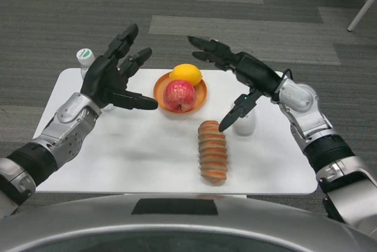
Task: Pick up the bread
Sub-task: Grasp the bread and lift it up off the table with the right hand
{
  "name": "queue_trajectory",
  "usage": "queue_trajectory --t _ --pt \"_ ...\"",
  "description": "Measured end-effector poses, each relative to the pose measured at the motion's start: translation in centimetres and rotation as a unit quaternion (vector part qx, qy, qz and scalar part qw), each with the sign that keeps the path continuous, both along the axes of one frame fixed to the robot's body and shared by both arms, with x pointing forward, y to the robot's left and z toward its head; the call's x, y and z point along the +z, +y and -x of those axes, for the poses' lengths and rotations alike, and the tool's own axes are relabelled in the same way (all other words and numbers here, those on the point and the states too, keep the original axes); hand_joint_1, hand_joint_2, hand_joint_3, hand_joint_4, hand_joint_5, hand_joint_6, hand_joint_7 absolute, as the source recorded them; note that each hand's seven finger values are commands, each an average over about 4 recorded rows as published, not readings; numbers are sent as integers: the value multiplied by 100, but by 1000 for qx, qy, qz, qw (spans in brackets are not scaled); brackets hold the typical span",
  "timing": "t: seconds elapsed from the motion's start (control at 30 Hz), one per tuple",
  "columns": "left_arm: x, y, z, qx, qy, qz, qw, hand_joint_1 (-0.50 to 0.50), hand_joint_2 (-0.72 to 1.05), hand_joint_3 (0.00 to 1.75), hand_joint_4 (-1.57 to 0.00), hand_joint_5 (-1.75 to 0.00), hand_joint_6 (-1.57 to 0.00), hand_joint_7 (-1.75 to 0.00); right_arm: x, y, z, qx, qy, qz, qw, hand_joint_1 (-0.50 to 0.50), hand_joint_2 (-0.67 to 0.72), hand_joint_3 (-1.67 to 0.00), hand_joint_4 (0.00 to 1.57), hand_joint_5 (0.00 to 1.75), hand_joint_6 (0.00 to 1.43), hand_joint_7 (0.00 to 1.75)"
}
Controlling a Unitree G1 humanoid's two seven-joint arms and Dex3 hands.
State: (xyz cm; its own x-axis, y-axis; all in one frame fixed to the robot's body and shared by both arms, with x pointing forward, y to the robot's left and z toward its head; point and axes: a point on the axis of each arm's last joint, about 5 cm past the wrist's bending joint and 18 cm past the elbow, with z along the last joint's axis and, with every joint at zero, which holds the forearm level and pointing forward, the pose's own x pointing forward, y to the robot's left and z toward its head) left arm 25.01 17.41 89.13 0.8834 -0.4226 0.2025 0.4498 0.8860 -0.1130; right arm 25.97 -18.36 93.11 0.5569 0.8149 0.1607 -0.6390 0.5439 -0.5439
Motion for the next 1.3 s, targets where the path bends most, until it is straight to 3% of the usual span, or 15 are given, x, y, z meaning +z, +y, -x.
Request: queue_trajectory --t 0.07,0.27,0.37,0.5,0.63,0.83,1.0,1.3 --pt "-6 -16 2 -1 1 3 1000 50 34 2 0 -41 0 0 36 48 -2 37 -2 44 998 -42 -41 -8 0 10 0 0" --pt "-16 -60 5 -4 3 11 1000 50 34 7 0 -41 0 0 54 67 2 57 -5 99 993 -42 -53 -14 0 5 0 0" --pt "-18 -68 5 -4 4 12 1000 50 34 7 0 -41 0 0 67 58 14 68 -11 127 990 -42 -54 -38 0 0 0 0" --pt "-21 -78 6 -5 4 14 1000 50 34 4 0 -41 0 0 105 65 40 87 -34 161 982 -42 -41 -79 0 0 0 0" --pt "-23 -81 7 -6 4 14 1000 50 34 7 0 -41 0 0 170 71 74 109 -63 217 968 -42 -30 -97 0 0 0 0" --pt "-27 -81 11 -6 5 14 1000 50 34 7 0 -41 0 0 165 95 135 154 -73 288 942 -42 -27 -103 0 0 0 0" --pt "-37 -85 18 -6 7 15 1000 50 34 4 0 -41 0 0 160 130 171 183 -77 314 928 -42 -22 -111 0 0 0 0" --pt "-53 -86 20 -4 11 15 1000 50 34 9 0 -41 0 0 139 138 193 200 -84 366 905 -42 -16 -127 0 0 0 0"
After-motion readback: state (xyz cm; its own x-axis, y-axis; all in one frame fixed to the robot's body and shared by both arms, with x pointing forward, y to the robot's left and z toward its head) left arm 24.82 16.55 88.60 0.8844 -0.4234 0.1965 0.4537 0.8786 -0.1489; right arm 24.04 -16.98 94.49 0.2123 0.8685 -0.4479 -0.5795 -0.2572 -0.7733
